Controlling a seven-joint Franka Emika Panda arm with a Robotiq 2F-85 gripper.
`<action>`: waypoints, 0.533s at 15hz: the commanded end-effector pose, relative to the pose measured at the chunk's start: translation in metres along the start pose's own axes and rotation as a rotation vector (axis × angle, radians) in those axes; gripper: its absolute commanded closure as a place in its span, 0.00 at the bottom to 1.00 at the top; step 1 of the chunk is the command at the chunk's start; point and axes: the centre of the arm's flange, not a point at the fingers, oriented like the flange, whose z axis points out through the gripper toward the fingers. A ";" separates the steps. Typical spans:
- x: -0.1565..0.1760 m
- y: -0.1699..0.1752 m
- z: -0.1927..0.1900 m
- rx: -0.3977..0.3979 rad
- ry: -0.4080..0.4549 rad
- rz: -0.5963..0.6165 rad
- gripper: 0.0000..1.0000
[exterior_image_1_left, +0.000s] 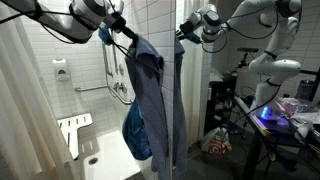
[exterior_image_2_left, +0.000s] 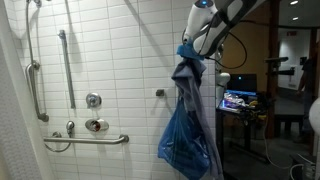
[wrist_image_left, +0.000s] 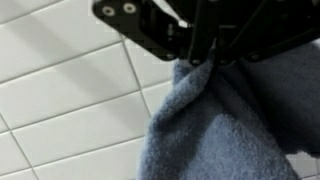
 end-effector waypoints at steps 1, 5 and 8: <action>0.039 -0.020 -0.016 -0.057 0.038 0.100 0.99; 0.057 -0.026 -0.034 -0.084 0.070 0.283 0.99; 0.058 -0.033 -0.043 -0.123 0.109 0.369 0.99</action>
